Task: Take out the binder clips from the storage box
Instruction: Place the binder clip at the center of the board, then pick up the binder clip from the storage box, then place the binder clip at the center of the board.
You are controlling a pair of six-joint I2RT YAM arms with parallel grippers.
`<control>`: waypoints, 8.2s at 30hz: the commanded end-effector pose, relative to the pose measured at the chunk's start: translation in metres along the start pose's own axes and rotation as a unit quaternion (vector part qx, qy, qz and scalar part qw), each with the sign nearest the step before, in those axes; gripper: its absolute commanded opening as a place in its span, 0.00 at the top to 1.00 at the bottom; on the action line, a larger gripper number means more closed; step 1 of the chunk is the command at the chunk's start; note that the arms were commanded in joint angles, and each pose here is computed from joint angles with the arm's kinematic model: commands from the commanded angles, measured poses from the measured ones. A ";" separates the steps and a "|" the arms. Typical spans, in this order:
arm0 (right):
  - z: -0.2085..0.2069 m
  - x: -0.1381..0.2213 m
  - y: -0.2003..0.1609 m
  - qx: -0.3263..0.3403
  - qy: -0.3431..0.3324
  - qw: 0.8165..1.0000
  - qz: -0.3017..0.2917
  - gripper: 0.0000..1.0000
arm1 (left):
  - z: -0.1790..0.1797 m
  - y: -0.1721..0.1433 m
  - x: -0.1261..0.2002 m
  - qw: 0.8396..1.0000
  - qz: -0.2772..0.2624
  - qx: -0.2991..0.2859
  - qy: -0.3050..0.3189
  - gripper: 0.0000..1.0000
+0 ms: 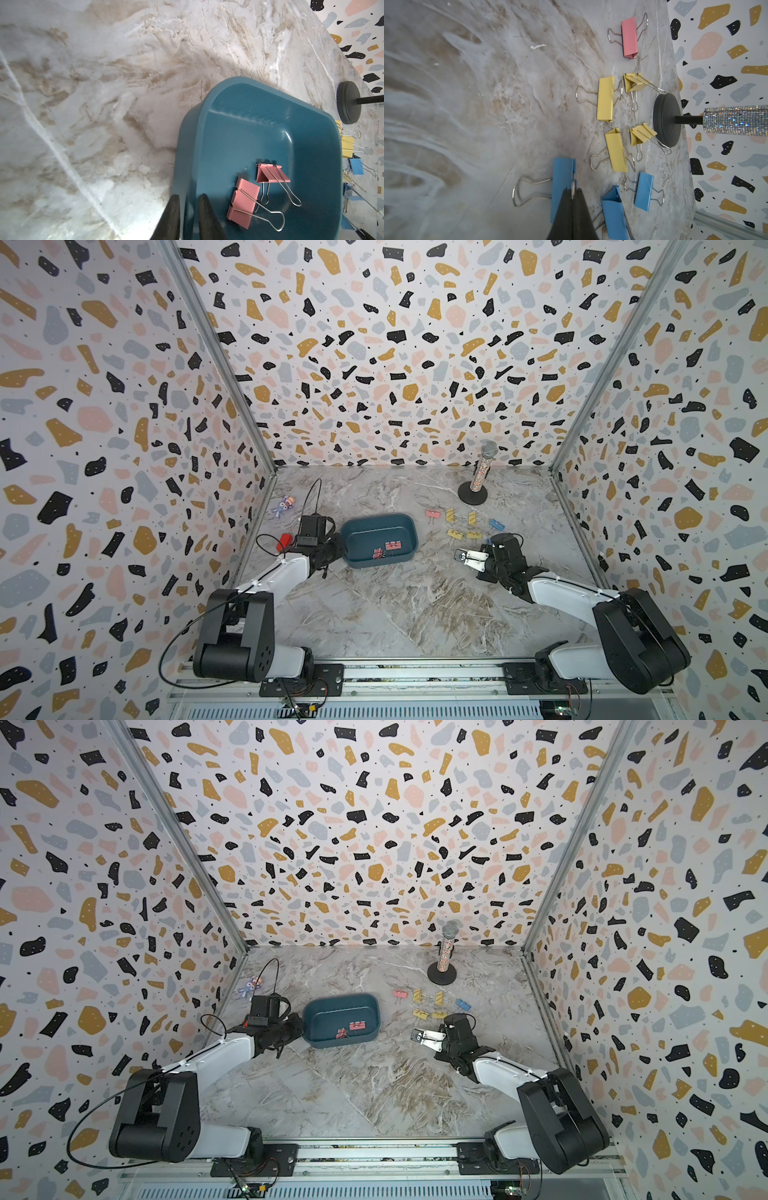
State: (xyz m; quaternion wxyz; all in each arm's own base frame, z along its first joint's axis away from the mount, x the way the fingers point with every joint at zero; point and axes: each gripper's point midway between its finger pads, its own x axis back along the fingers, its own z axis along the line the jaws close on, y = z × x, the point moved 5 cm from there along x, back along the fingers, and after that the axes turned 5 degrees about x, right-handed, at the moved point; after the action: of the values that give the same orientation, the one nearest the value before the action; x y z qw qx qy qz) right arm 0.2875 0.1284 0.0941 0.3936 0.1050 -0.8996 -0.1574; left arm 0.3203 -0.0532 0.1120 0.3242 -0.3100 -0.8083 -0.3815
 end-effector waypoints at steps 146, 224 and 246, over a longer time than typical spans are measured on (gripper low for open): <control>-0.029 -0.084 0.249 0.080 0.243 0.955 -0.150 1.00 | 0.001 0.003 0.011 1.000 -0.020 -0.008 0.006 0.79; -0.074 -0.092 0.128 0.021 0.098 0.993 -0.070 1.00 | 0.004 0.000 0.017 1.000 -0.021 -0.008 0.016 0.78; -0.060 -0.109 0.121 0.024 0.109 0.992 -0.065 1.00 | 0.005 0.000 0.019 0.999 -0.022 -0.011 0.020 0.78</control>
State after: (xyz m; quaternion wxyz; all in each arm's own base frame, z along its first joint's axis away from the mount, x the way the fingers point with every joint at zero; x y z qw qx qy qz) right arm 0.3975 0.2650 0.1062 0.4739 0.1896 -0.8468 -0.1498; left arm 0.3093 -0.0467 0.1195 0.3347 -0.2936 -0.8044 -0.3933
